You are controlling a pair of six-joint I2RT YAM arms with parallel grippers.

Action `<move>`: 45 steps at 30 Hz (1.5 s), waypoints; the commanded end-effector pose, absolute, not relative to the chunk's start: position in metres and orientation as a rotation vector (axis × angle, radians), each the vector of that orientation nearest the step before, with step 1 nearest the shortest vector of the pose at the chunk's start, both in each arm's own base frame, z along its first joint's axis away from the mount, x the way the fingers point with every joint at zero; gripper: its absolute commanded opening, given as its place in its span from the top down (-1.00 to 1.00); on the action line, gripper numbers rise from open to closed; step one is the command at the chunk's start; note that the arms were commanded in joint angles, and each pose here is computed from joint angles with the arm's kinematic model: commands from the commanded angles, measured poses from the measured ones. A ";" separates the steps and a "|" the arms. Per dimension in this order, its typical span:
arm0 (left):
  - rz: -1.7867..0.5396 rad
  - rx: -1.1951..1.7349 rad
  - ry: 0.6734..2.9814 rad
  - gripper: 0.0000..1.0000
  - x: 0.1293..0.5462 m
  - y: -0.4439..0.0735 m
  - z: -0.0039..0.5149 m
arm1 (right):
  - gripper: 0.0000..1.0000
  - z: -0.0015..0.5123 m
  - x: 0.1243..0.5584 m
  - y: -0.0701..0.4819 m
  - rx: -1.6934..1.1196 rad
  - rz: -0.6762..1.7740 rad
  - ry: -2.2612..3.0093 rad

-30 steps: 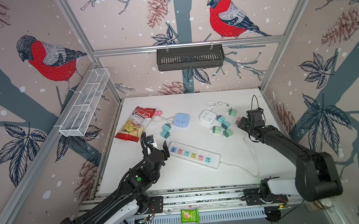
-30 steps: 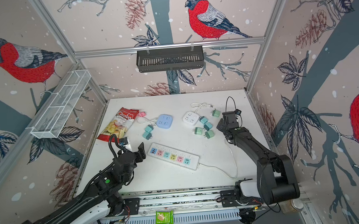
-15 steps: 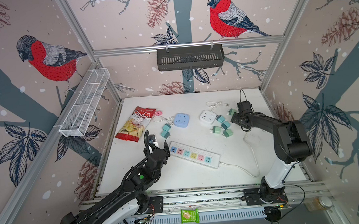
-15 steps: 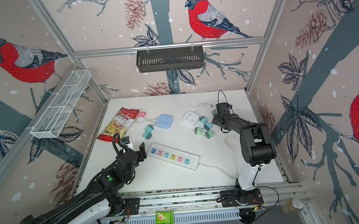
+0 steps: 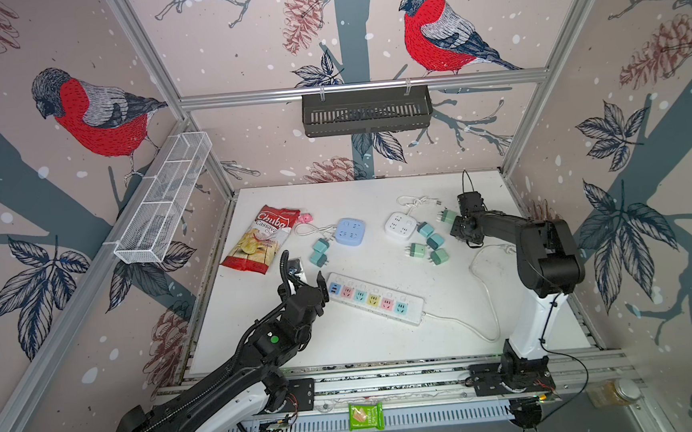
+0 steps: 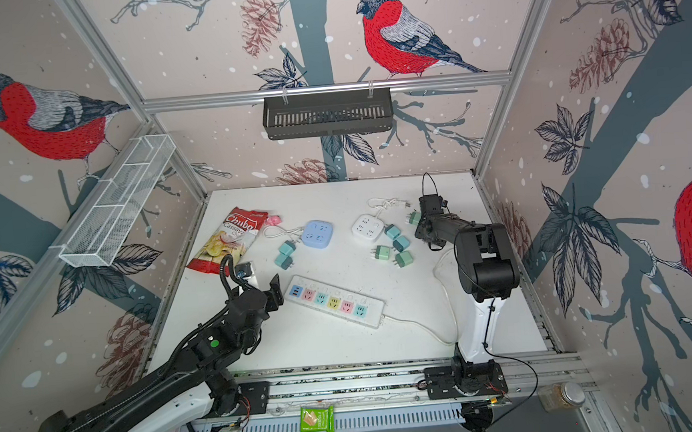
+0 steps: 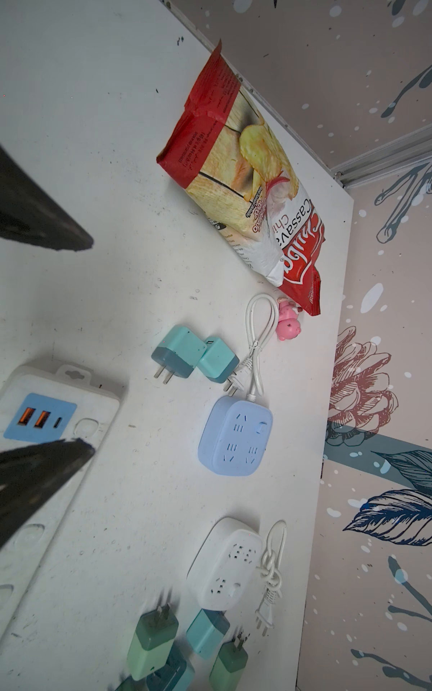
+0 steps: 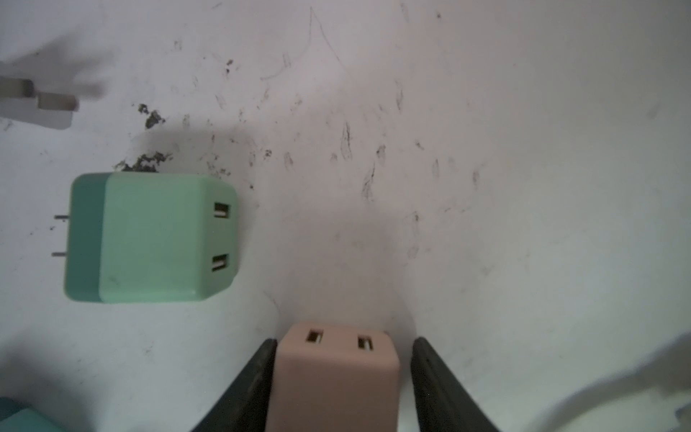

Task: Insert the plug
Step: 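Lower the right gripper onto the pink adapter and close on it, then lift the pink adapter with the right gripper toward the power strip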

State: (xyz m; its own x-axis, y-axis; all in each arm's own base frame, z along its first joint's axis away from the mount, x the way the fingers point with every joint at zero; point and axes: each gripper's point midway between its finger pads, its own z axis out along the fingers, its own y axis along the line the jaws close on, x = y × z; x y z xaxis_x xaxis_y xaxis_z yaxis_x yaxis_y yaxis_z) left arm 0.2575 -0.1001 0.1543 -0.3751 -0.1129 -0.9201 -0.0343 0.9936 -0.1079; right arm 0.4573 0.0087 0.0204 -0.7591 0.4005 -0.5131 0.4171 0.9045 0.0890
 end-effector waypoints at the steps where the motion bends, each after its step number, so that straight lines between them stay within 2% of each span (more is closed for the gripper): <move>1: -0.106 -0.158 1.918 -0.59 0.261 -0.099 0.164 | -0.06 0.007 0.442 0.014 0.578 -0.028 2.606; 7: -0.101 -0.156 1.923 -0.59 0.261 -0.099 0.163 | -0.16 0.012 0.438 0.019 0.559 -0.023 2.599; 11: -0.100 -0.154 1.924 -0.59 0.262 -0.099 0.163 | -0.16 0.012 0.437 0.020 0.556 -0.022 2.600; 16: -0.099 -0.154 1.925 -0.59 0.262 -0.099 0.162 | 0.08 0.011 0.436 0.022 0.546 -0.021 2.602; 23: -0.097 -0.153 1.927 -0.59 0.262 -0.100 0.162 | 0.28 0.024 0.433 0.032 0.513 0.051 2.585; 34: -0.078 -0.156 1.932 -0.63 0.264 -0.100 0.160 | 0.53 0.118 0.409 0.079 0.330 0.207 2.329; 40: -0.068 -0.150 1.942 -0.66 0.266 -0.102 0.158 | 0.69 0.166 0.383 0.130 0.109 0.335 2.128; 45: -0.075 -0.145 1.950 -0.66 0.266 -0.104 0.157 | 0.69 0.213 0.344 0.168 -0.085 0.445 1.909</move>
State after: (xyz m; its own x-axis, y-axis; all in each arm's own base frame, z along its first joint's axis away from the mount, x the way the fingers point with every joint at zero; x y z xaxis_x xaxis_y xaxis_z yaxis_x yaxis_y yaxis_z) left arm 0.2626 -0.1045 0.1473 -0.4040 -0.0856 -0.9107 -0.0410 0.9963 -0.0755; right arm 0.3488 0.1496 0.1725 -0.5390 0.1703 -0.8249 -0.1406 0.9474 0.2875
